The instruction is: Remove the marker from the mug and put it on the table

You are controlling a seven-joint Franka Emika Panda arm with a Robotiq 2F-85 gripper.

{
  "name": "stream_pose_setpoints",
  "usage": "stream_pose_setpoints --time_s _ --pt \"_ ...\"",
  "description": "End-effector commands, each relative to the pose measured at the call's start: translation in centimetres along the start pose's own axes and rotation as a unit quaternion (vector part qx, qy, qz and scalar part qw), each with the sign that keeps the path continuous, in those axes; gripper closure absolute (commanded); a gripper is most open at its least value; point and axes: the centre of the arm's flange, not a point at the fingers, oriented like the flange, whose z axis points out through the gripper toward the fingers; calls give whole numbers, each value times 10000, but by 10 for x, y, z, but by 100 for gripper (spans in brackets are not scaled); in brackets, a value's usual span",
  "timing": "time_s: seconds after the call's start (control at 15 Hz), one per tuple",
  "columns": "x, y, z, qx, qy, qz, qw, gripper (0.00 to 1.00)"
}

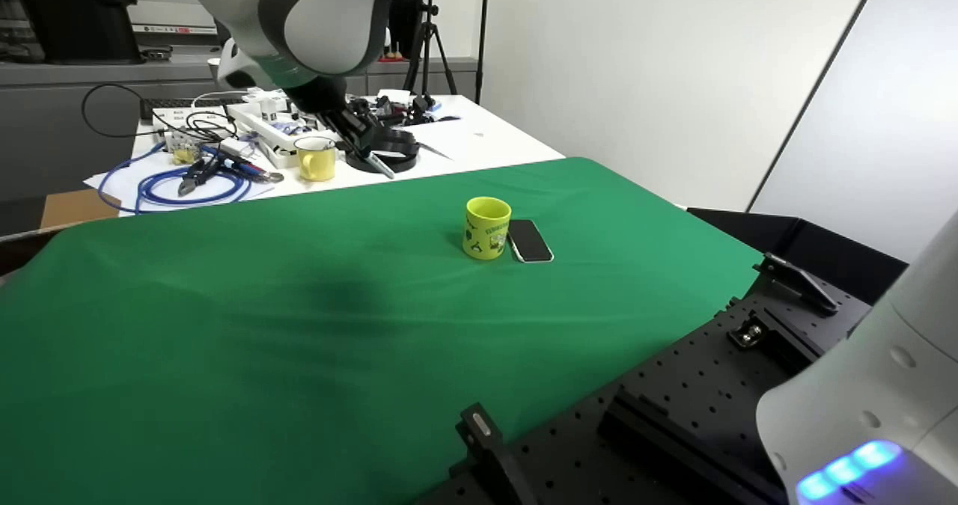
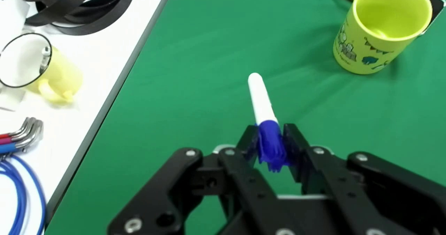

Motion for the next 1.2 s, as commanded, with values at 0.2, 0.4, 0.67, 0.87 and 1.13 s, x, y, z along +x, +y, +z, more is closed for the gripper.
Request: stream_pose_setpoints --time_s 0.2,0.4,0.67,0.87,1.13 --pt "64 -59 15 -212 61 268 9994 94" --pt "88 -78 27 -16 203 338 9992 94" --pt "112 -103 44 334 325 391 9981 94" --pt "121 -115 57 645 402 403 9963 94" --pt "125 -123 71 1227 633 544 9889 94"
